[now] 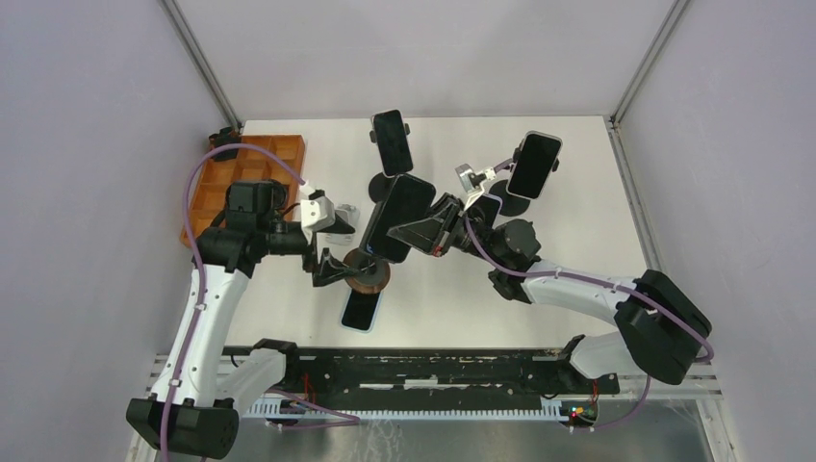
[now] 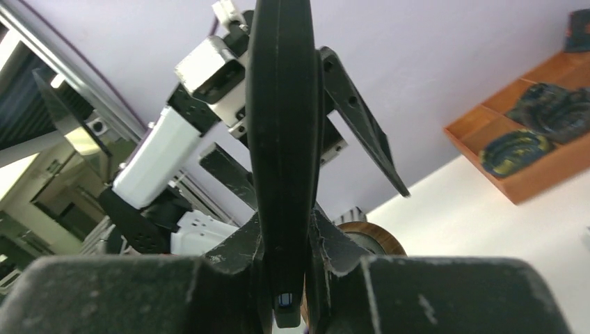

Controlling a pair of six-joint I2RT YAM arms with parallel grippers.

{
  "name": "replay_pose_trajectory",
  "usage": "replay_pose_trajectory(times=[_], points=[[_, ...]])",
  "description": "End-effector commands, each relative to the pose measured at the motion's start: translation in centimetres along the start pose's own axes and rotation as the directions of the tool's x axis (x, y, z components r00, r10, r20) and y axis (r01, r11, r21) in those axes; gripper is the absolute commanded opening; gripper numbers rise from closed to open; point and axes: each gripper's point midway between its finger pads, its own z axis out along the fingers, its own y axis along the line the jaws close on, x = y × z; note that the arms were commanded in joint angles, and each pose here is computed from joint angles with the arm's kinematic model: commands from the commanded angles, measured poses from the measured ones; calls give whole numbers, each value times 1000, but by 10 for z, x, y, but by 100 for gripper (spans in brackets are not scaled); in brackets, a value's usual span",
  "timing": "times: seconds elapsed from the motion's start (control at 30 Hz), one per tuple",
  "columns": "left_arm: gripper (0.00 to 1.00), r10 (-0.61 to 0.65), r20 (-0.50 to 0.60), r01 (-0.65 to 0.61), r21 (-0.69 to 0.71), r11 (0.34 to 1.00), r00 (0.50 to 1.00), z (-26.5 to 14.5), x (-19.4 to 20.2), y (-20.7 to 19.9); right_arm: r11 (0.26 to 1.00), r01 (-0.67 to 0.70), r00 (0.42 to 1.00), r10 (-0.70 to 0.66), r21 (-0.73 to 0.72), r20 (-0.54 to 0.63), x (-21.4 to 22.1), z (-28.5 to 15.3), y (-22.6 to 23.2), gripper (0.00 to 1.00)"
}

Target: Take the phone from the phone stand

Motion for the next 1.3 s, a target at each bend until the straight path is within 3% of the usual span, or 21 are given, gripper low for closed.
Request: replay_pose_trajectory(times=[0.0, 0.4, 0.63, 0.9, 1.1, 1.17, 1.27], points=[[99, 11, 87, -15, 51, 999, 996, -1, -26, -9, 970, 66, 989, -32, -233, 147, -46, 18, 69, 0], [84, 4, 122, -19, 115, 993, 992, 0, -40, -18, 957, 35, 995, -8, -288, 96, -31, 41, 83, 0], [62, 9, 109, -24, 136, 990, 994, 1, -33, -21, 942, 26, 995, 9, -334, 103, -35, 42, 99, 0], [45, 49, 118, -64, 126, 990, 992, -3, -45, -19, 913, -12, 993, 57, -408, 99, -38, 39, 117, 0], [19, 140, 123, -152, 90, 984, 982, -9, -55, -20, 914, -39, 992, 83, -405, 91, -37, 36, 115, 0], [18, 173, 122, -183, 74, 980, 977, -11, -57, -21, 915, -49, 990, 97, -401, 99, -38, 34, 114, 0], [24, 179, 125, -189, 70, 979, 976, -13, -58, -27, 903, -65, 987, 121, -424, 106, -41, 32, 118, 0]])
